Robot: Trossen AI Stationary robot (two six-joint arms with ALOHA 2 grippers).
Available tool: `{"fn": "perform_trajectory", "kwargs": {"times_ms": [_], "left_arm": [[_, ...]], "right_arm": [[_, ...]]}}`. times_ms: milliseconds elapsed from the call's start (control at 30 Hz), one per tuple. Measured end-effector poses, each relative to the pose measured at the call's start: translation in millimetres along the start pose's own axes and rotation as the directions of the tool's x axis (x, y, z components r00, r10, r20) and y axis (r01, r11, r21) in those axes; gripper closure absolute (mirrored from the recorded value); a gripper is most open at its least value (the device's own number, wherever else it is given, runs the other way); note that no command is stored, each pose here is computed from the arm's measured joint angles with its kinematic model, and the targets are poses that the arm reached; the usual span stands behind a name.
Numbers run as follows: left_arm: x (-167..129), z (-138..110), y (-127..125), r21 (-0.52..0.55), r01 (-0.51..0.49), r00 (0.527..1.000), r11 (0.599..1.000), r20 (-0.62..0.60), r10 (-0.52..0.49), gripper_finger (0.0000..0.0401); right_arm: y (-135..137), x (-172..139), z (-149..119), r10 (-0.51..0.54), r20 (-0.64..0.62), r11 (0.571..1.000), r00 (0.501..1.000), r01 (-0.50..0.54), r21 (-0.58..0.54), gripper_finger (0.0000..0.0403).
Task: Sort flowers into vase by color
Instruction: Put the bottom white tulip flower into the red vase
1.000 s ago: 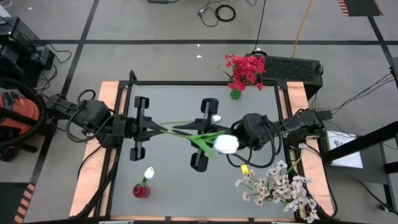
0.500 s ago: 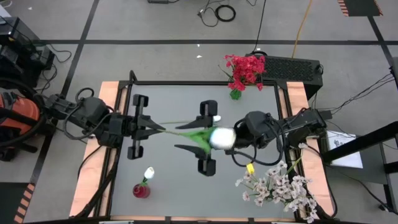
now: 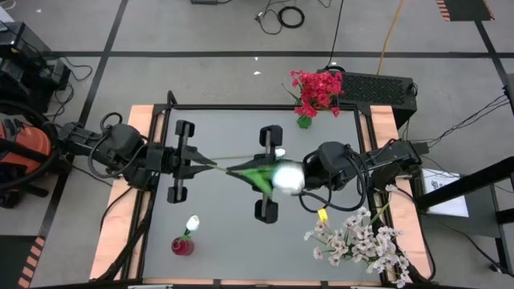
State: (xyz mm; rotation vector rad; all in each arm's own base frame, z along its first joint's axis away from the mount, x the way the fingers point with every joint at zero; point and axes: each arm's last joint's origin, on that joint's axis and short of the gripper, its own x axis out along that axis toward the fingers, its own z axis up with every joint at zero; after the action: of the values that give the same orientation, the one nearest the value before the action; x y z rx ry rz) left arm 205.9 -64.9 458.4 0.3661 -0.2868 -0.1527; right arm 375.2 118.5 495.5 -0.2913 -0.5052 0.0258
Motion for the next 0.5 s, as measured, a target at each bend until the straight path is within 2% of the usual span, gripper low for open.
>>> {"fn": "perform_trajectory", "kwargs": {"times_ms": [100, 233, 300, 400, 500], "left_arm": [[-2, -4, 0, -0.046, -0.023, 0.998, 0.999, -0.065, 0.02, 0.0339], [-15, -8, -5, -0.145, -0.046, 0.981, 0.988, -0.194, 0.017, 0.0248], [-21, -7, -6, -0.175, -0.094, 0.97, 0.98, -0.238, 0.05, 0.0204], [-21, -5, -9, -0.179, -0.141, 0.965, 0.974, -0.245, 0.094, 0.0156], [-11, -5, -12, -0.141, -0.142, 0.971, 0.98, -0.211, 0.11, 0.0139]], "right_arm": [[1, 0, -5, -0.029, -0.062, 1.0, 0.998, 0.028, -0.015, 0.0397], [1, -6, -7, -0.063, -0.207, 0.998, 0.976, 0.055, -0.042, 0.0399], [1, -11, -7, -0.101, -0.294, 0.995, 0.95, 0.089, -0.055, 0.04], [0, -16, -14, -0.141, -0.408, 0.99, 0.902, 0.134, -0.047, 0.0401], [0, -19, -28, -0.139, -0.503, 0.989, 0.853, 0.149, -0.02, 0.0402]]}}
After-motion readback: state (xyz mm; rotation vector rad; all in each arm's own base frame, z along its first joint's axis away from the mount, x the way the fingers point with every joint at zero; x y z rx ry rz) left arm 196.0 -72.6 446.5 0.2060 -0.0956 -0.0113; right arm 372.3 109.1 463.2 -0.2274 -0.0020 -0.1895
